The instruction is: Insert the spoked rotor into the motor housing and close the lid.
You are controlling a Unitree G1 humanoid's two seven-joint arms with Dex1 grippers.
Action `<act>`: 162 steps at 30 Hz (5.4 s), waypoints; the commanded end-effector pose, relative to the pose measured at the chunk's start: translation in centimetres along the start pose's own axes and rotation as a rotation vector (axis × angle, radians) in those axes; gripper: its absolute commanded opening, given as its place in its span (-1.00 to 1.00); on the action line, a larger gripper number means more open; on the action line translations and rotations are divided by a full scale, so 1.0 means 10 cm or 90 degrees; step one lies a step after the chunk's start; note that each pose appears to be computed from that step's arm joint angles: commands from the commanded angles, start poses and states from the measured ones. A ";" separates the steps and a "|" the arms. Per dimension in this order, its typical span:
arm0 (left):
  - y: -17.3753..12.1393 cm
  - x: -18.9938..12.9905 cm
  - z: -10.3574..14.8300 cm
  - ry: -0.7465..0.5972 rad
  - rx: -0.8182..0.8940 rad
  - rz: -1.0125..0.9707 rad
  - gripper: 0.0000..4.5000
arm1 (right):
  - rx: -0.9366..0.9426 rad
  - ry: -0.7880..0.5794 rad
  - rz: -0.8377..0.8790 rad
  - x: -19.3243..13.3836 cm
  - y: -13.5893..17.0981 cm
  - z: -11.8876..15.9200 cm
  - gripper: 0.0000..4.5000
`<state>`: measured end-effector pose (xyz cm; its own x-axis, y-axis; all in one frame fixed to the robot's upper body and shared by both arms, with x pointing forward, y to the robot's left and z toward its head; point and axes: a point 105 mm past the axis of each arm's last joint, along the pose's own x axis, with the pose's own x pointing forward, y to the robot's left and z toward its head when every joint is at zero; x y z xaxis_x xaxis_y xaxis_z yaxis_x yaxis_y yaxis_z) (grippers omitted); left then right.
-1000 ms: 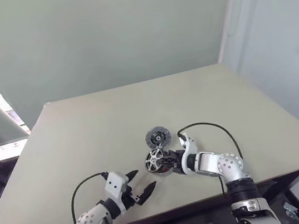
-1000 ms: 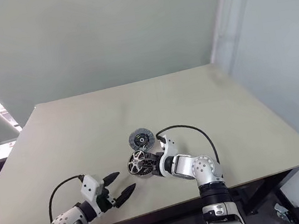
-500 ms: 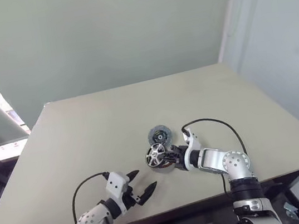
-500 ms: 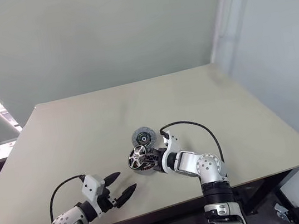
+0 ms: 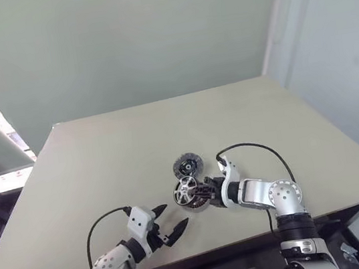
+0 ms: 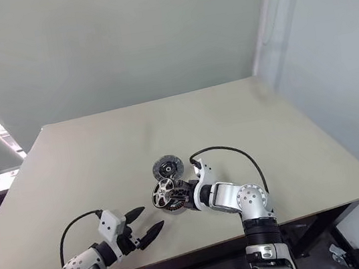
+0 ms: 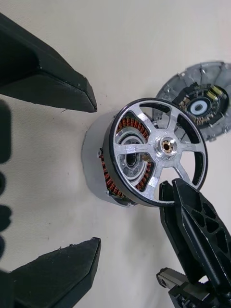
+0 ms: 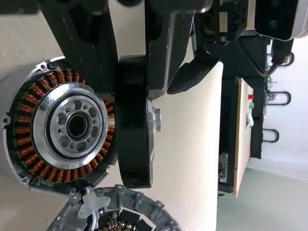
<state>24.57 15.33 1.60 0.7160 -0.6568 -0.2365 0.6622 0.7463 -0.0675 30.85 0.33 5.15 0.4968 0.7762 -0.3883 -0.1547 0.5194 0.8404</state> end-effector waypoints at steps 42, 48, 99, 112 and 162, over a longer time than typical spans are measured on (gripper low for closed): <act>0.01 0.06 0.12 -0.023 0.030 -0.010 1.00 | 0.028 -0.013 -0.014 0.01 -0.08 0.00 -0.49; 0.01 0.05 0.12 -0.022 0.032 -0.007 1.00 | 0.020 -0.017 -0.007 0.01 -0.03 0.03 0.40; 0.11 0.00 0.18 -0.034 0.047 0.026 1.00 | -0.675 -0.131 0.012 0.21 0.14 0.17 -0.99; 0.09 0.05 0.15 -0.030 0.045 0.007 1.00 | -0.936 0.158 0.007 -0.24 -0.02 -0.07 -0.12; -0.01 0.09 0.08 -0.029 0.031 -0.003 1.00 | -1.196 0.413 0.027 0.08 -0.20 -0.10 0.82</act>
<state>25.09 14.91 1.39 0.7195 -0.6572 -0.2248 0.6663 0.7444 -0.0438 29.92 0.29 1.84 0.1693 0.5553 -0.8142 -0.9269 -0.1911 -0.3231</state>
